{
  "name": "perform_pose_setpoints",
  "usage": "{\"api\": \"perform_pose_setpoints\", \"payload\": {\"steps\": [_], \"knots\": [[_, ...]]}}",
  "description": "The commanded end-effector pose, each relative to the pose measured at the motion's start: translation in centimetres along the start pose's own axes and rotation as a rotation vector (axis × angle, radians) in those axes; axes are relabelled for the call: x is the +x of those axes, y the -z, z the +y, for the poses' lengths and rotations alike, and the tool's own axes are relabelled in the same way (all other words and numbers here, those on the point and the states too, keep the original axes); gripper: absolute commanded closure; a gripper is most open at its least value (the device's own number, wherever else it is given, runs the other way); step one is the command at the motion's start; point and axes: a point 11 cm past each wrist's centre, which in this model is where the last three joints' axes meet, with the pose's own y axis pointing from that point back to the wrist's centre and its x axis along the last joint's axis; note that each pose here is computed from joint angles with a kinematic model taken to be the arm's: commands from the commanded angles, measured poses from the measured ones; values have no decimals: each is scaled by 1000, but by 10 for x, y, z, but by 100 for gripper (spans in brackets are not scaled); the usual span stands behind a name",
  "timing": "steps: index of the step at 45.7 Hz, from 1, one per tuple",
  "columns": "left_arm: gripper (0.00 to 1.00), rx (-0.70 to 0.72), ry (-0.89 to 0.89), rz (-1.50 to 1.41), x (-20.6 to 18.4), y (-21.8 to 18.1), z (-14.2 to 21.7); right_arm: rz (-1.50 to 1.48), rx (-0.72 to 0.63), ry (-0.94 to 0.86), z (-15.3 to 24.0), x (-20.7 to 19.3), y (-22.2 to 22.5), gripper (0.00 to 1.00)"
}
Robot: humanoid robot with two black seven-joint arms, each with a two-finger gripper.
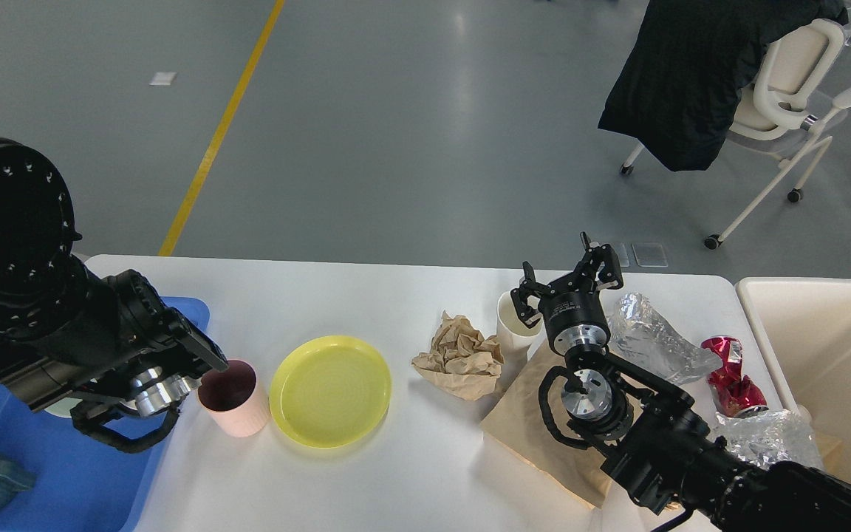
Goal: Tidy desktop
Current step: 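Lower the left gripper down onto the pink cup, then close the left gripper around the pink cup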
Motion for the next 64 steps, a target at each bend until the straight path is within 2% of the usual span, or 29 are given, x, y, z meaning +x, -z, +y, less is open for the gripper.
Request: {"api": "perform_pose_setpoints", "payload": {"steps": [1, 21, 35, 48, 64], "knots": [[6, -4, -49, 84, -19, -6, -2, 1, 1, 0, 0, 0, 1, 0], [3, -16, -34, 89, -27, -11, -3, 0, 0, 0, 0, 0, 0, 0], [3, -190, 44, 140, 0, -73, 9, 1, 0, -1, 0, 0, 0, 0], [3, -197, 186, 66, -18, -73, 10, 0, 0, 0, 0, 0, 0, 0], [3, -201, 198, 60, -17, -74, 11, 1, 0, -1, 0, 0, 0, 0]]}}
